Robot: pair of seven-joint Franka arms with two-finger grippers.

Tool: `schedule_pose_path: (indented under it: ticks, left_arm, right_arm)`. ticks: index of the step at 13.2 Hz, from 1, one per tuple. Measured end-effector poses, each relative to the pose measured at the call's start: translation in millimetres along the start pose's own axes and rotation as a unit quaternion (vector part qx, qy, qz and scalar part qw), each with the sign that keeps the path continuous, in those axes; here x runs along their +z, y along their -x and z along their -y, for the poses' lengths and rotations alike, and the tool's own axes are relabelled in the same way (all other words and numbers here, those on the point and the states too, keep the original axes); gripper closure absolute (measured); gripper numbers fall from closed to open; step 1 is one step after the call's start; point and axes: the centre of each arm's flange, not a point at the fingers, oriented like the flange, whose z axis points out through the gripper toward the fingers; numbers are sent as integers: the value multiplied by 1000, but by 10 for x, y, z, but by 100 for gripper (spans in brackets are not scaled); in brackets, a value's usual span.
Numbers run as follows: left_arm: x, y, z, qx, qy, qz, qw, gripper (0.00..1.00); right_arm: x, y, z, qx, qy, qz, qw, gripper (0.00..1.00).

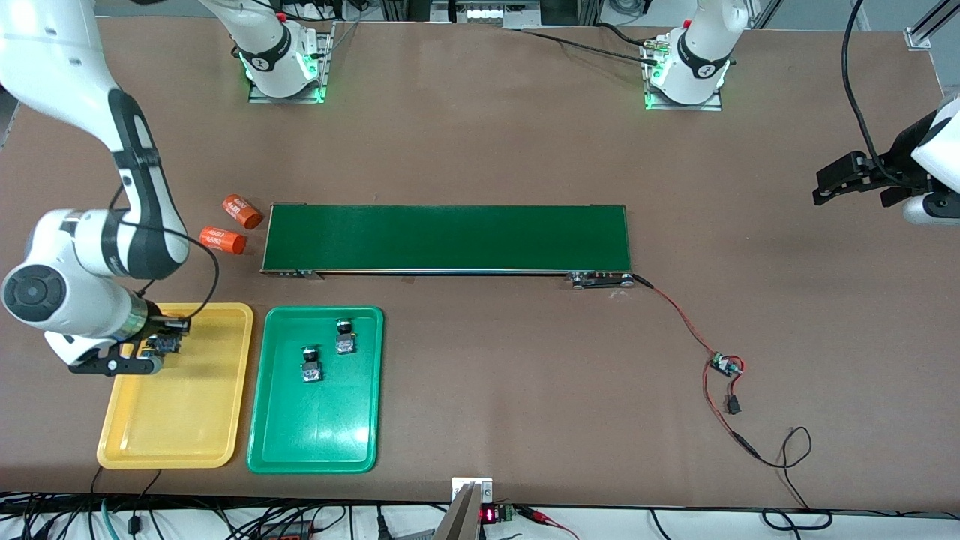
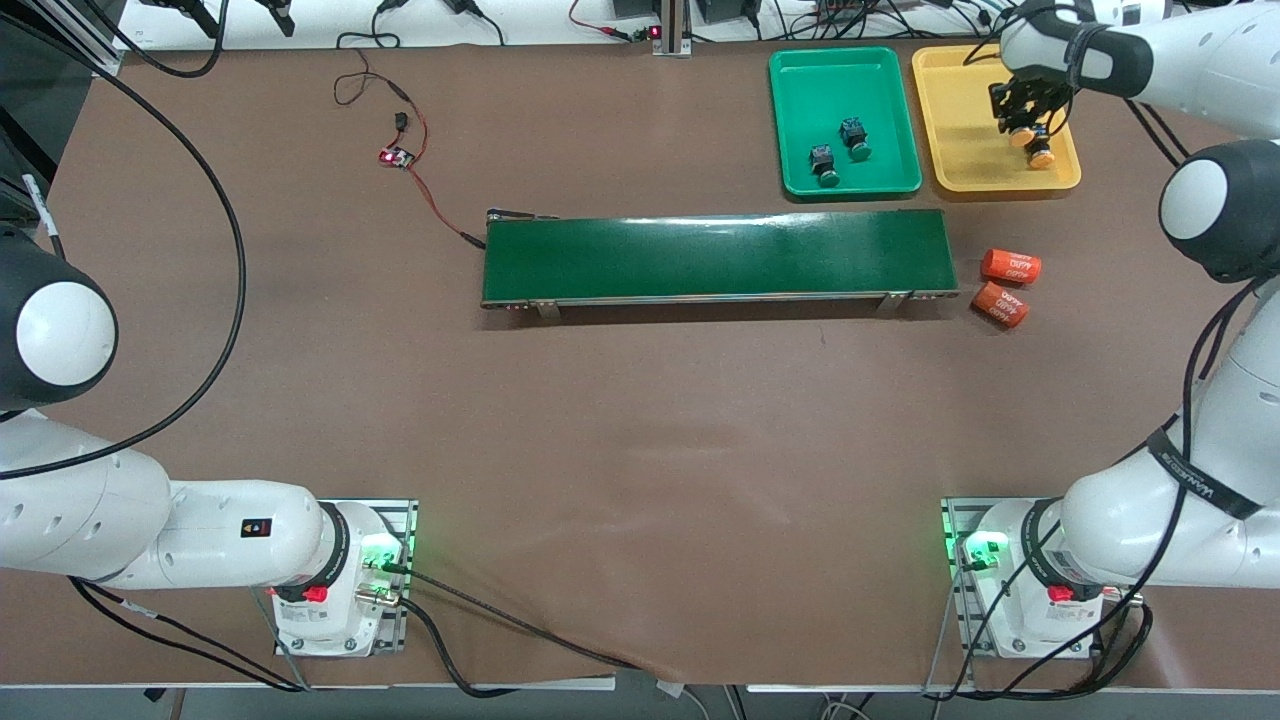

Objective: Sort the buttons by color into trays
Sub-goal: 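Carry the button with the right gripper down into the yellow tray, then open the right gripper and lift it away from the yellow tray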

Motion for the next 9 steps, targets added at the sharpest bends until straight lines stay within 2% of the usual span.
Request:
schedule_pose_path:
  ticks: [2,6,8,9]
  left_arm:
    - [0,0,13,-1,0,0,1000,0]
    - [0,0,14,-1,0,0,1000,0]
    - [0,0,14,-1,0,0,1000,0]
    - [0,0,14,-1,0,0,1000,0]
  right_arm:
    - [234,-77,-30,2,2,-8,1000,59]
    - [383,-162,-8,2,2,-11,1000,59]
    - [444,-159,3,1,2,-8,1000,44]
    - [462,-156,6,1,2,-7,1000,33]
